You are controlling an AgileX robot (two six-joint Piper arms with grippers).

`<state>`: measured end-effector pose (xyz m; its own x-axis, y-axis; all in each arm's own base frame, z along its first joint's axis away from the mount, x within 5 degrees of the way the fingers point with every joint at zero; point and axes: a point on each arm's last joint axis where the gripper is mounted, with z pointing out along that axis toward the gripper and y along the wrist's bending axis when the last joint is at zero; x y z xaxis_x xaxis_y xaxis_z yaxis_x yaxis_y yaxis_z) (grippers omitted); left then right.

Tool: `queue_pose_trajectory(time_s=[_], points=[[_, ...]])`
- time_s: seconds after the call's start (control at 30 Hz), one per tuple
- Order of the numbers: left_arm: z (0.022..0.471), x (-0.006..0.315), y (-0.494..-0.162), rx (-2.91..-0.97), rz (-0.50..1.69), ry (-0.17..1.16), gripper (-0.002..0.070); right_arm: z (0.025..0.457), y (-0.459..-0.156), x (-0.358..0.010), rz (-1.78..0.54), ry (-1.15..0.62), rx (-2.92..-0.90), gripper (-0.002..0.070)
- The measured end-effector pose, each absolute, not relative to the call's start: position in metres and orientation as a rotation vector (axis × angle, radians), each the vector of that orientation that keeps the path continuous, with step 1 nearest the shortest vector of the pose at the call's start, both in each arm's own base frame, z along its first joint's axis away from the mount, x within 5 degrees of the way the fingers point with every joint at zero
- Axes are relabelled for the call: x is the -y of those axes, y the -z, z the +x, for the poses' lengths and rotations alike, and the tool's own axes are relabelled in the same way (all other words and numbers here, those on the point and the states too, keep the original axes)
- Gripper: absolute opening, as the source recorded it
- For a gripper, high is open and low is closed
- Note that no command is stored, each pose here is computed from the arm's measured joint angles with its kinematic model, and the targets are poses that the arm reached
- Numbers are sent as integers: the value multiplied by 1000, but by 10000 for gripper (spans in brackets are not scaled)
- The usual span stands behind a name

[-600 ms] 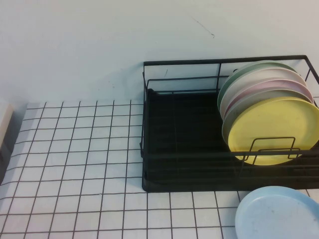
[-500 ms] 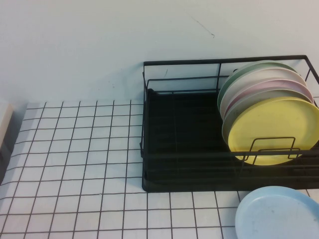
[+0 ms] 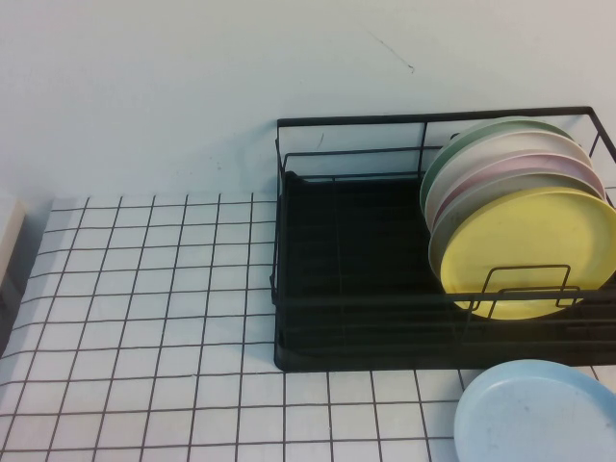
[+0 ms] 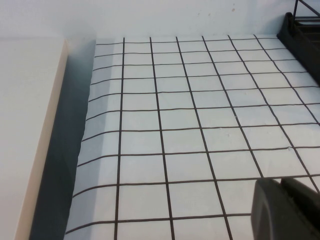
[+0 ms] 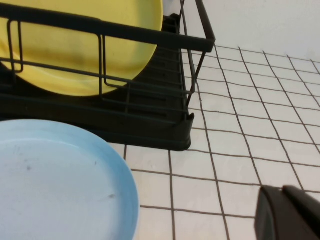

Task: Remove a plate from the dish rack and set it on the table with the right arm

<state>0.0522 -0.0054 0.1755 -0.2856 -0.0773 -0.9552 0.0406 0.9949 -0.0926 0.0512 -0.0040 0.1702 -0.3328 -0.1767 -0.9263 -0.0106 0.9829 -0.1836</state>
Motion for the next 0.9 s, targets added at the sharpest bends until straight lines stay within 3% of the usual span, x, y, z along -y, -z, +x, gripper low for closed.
queue_pose_trajectory(time_s=[0.57, 0.7, 0.9], points=[[52, 5, -175, -1857, -27, 114, -3, 53, -172, 4, -144, 185, -1866, -2], [52, 5, -175, -1857, -27, 114, -3, 56, -186, 3, -144, 186, -1697, -2], [52, 5, -175, -1857, -29, 116, -3, 51, -229, -1, -151, 201, -1215, -2]])
